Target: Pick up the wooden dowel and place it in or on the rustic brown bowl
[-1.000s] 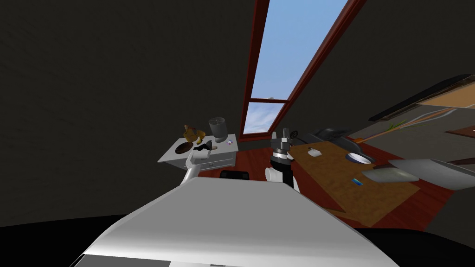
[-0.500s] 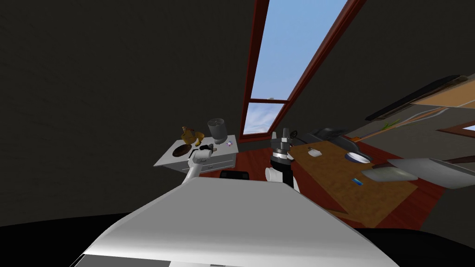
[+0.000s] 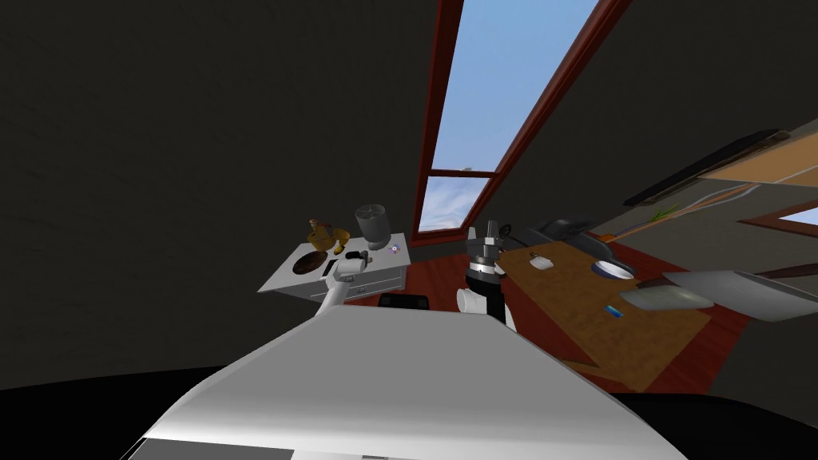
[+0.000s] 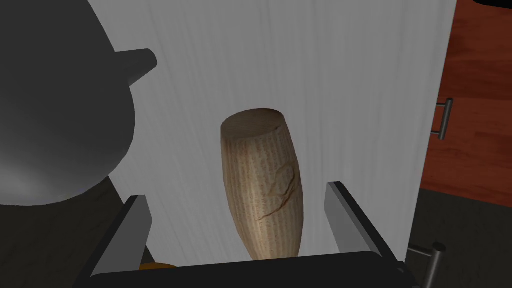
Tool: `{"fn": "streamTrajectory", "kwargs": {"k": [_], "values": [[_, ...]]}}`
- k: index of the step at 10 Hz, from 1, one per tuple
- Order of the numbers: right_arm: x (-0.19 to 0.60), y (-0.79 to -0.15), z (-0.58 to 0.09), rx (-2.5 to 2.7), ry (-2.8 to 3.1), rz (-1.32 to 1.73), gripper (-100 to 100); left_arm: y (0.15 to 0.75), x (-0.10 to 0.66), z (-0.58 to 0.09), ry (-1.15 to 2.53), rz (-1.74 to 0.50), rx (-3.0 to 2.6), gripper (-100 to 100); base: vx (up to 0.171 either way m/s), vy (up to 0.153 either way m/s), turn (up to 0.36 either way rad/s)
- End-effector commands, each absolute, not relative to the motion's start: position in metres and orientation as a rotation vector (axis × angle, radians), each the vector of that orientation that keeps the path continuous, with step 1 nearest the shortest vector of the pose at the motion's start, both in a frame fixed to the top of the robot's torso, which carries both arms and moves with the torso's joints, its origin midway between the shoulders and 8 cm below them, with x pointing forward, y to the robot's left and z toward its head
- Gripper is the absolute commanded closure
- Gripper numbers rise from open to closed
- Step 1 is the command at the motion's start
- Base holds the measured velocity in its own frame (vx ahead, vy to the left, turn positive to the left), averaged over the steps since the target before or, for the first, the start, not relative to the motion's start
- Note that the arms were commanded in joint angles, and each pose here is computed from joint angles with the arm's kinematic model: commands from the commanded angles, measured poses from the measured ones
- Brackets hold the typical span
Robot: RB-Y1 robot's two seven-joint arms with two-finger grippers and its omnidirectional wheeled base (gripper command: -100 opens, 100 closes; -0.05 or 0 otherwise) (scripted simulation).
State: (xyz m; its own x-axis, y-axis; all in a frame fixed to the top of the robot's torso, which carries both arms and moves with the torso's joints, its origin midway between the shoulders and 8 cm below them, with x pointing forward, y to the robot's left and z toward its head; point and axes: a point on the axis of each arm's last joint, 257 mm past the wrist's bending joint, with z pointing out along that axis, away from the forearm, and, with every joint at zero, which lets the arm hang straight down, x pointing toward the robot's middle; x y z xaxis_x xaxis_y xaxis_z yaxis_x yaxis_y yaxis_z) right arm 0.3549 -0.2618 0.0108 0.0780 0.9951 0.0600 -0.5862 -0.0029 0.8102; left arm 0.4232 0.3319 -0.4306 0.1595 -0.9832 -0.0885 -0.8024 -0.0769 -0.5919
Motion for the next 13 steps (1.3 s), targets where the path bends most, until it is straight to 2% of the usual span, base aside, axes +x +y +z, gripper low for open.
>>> {"fn": "streamTrajectory", "kwargs": {"k": [1,4,5,9,10,11,13], "values": [[0.355,-0.262,0.011,0.803,0.660,1.398,0,0.337,0.424,-0.436,1.669,-0.457,-1.940,-100,-0.001,0.023,-0.134],[0.355,-0.262,0.011,0.803,0.660,1.398,0,0.342,0.424,-0.442,1.656,-0.451,-1.950,-100,-0.002,0.021,-0.070],[0.355,-0.262,0.011,0.803,0.660,1.398,0,0.342,0.424,-0.442,1.653,-0.452,-1.951,100,-0.005,0.001,0.011],[0.355,-0.262,0.011,0.803,0.660,1.398,0,0.342,0.423,-0.443,1.655,-0.450,-1.954,100,0.000,0.000,0.000],[0.355,-0.262,0.011,0.803,0.660,1.398,0,0.342,0.423,-0.443,1.655,-0.450,-1.954,0,0.000,0.000,0.000],[0.355,-0.262,0.011,0.803,0.660,1.398,0,0.337,0.424,-0.436,1.669,-0.457,-1.940,100,0.005,-0.013,0.113],[0.355,-0.262,0.011,0.804,0.660,1.398,0,0.331,0.424,-0.429,1.691,-0.464,-1.925,100,0.002,-0.029,0.147]]}}
